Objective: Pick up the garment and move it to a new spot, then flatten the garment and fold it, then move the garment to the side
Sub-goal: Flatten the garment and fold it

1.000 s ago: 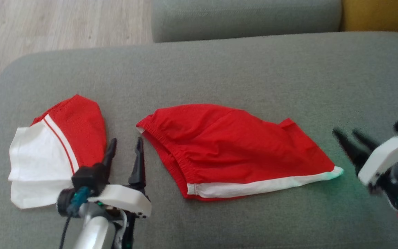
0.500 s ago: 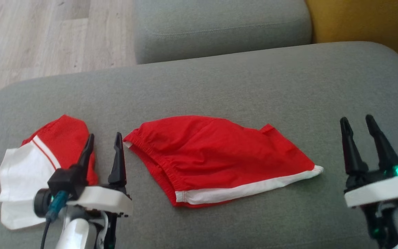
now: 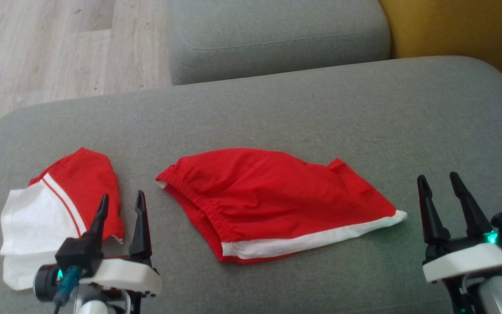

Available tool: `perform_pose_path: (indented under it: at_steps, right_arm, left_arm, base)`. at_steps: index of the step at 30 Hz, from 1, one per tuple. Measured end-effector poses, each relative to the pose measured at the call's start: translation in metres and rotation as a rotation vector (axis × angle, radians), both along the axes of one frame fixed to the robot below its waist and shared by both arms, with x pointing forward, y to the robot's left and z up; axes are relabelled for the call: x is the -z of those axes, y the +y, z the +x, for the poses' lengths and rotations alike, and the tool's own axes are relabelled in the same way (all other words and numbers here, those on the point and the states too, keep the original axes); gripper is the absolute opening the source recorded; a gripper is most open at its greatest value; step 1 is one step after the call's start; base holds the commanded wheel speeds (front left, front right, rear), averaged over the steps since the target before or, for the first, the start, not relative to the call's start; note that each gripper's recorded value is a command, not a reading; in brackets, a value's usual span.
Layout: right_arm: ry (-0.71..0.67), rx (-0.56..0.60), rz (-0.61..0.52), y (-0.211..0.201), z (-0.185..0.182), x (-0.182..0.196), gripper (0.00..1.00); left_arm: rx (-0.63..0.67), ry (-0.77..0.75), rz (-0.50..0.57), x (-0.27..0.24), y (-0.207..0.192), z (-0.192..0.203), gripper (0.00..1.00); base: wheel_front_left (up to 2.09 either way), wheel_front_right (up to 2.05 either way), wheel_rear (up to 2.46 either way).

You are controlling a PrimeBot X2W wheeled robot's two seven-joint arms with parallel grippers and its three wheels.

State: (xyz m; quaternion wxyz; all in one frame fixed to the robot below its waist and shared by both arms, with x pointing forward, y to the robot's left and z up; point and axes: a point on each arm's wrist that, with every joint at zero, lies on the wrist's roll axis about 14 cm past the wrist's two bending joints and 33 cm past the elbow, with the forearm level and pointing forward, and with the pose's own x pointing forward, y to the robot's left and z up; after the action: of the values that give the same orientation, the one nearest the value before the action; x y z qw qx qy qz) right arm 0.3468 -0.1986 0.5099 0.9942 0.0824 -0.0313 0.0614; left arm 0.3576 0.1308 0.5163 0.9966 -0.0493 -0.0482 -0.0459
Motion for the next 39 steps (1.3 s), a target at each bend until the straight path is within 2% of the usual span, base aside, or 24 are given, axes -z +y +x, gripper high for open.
perform_pose_path:
  at_steps: [29, 32, 36, 39]
  right_arm:
    - [0.015, 0.007, 0.001, -0.003, 0.005, 0.005, 1.00]
    - [0.025, 0.012, 0.001, -0.004, 0.004, 0.008, 1.00]
    - [0.108, 0.022, 0.003, -0.012, 0.004, 0.025, 1.00]
    - [0.267, -0.025, -0.002, -0.008, 0.008, 0.047, 1.00]
  left_arm:
    - [-0.001, 0.023, 0.000, 0.008, 0.003, -0.001, 1.00]
    - [0.018, 0.026, -0.030, 0.008, -0.001, -0.001, 1.00]
    - [0.094, 0.138, -0.091, 0.035, -0.020, -0.006, 1.00]
    - [0.188, 0.230, -0.090, 0.046, -0.041, -0.006, 1.00]
  base:
    - [0.00, 0.00, 0.00]
    - [0.00, 0.00, 0.00]
    - [0.00, 0.00, 0.00]
    - [0.00, 0.00, 0.00]
